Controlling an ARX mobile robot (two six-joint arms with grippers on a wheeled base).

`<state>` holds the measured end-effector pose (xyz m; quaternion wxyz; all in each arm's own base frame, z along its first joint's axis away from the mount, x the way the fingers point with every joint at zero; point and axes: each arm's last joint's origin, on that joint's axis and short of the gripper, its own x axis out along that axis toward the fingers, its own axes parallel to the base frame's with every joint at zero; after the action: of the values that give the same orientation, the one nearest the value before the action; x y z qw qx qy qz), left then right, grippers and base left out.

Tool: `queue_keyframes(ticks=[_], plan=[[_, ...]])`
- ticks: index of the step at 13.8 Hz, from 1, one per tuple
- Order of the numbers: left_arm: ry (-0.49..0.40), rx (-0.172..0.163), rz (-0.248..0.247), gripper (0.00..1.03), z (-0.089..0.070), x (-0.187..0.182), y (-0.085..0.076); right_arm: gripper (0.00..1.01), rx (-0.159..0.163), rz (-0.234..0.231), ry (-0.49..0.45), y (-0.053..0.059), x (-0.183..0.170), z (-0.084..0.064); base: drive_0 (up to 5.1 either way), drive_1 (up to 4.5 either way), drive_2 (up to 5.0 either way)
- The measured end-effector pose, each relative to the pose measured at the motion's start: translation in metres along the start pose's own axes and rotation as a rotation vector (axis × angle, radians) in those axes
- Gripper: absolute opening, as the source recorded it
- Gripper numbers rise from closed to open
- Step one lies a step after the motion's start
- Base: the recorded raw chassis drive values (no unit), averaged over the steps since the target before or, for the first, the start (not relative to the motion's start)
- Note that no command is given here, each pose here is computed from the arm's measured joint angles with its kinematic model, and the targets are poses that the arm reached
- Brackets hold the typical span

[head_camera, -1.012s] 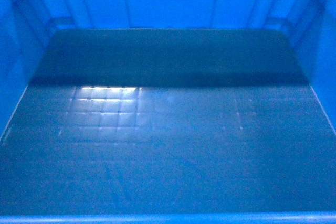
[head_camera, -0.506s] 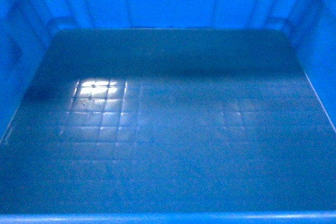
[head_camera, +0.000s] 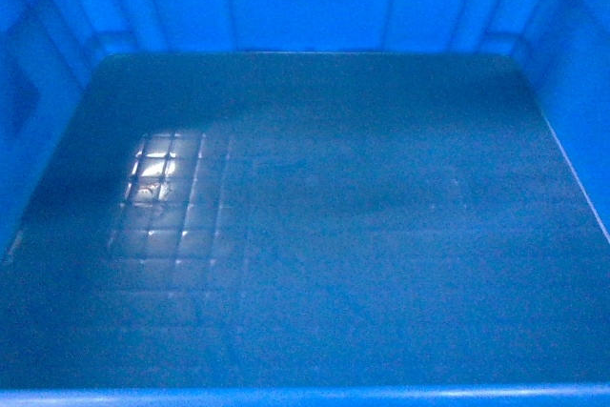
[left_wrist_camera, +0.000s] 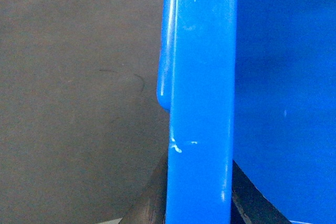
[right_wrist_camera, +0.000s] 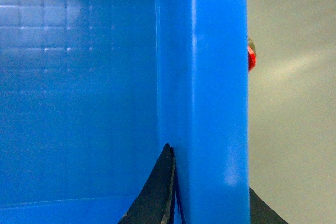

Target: Place box next to blue box on left shelf

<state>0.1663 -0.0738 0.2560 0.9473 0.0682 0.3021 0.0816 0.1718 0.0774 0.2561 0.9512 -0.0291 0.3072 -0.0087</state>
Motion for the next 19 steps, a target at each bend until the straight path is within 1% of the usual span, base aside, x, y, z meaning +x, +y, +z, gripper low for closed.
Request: queue_keyframes(ticks=[19], plan=[[0.000, 0.000, 0.001, 0.12, 0.0000, 0.0001, -0.0001, 0.13, -0.001, 0.000, 0.000, 0.0000, 0.0000, 0.0000, -1.6, -1.59, -1.6]])
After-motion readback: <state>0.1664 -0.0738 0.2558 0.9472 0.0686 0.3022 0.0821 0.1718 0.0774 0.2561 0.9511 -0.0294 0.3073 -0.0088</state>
